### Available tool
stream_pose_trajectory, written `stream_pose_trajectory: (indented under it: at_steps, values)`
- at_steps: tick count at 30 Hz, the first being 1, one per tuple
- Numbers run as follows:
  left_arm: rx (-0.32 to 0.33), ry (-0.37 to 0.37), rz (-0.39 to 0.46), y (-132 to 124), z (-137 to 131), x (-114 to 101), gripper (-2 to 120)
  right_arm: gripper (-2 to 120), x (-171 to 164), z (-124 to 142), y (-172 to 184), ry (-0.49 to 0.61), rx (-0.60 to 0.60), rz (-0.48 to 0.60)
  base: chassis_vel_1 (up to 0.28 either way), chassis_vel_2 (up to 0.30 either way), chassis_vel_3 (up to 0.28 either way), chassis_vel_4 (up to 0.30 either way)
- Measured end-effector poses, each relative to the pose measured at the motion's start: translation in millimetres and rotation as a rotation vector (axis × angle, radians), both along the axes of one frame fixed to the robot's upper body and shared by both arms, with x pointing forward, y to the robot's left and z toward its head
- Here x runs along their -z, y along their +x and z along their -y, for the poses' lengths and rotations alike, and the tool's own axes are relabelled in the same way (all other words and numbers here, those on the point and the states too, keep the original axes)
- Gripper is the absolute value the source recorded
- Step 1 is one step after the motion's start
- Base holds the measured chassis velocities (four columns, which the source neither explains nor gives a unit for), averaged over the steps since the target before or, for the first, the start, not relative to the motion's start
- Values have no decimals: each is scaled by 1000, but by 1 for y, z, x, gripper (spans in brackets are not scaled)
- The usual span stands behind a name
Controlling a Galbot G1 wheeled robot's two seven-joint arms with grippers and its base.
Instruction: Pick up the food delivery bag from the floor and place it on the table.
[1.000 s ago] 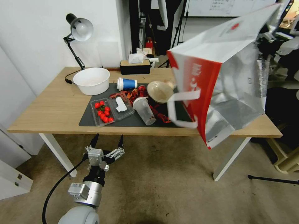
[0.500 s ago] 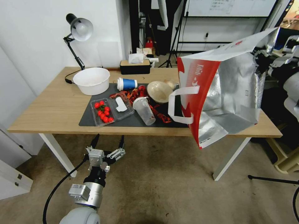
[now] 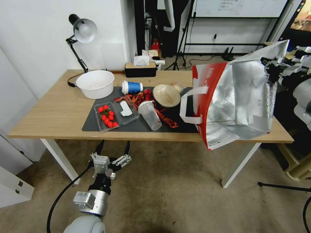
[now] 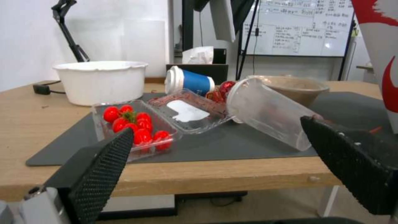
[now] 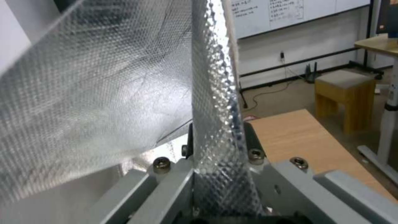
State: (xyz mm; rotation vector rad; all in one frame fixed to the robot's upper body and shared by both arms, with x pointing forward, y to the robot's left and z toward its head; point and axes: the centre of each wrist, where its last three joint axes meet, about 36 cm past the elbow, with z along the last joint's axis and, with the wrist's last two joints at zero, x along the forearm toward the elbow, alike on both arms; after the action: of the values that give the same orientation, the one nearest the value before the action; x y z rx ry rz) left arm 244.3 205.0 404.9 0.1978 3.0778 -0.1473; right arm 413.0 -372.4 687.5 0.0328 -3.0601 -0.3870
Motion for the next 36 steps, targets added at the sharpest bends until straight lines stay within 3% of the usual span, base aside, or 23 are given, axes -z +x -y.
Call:
stream_pose_trajectory:
  at_steps: [36]
  values:
    - [6, 2, -4, 3, -2, 2, 100, 0, 22, 19, 17, -32, 51, -19, 0, 0, 0, 0]
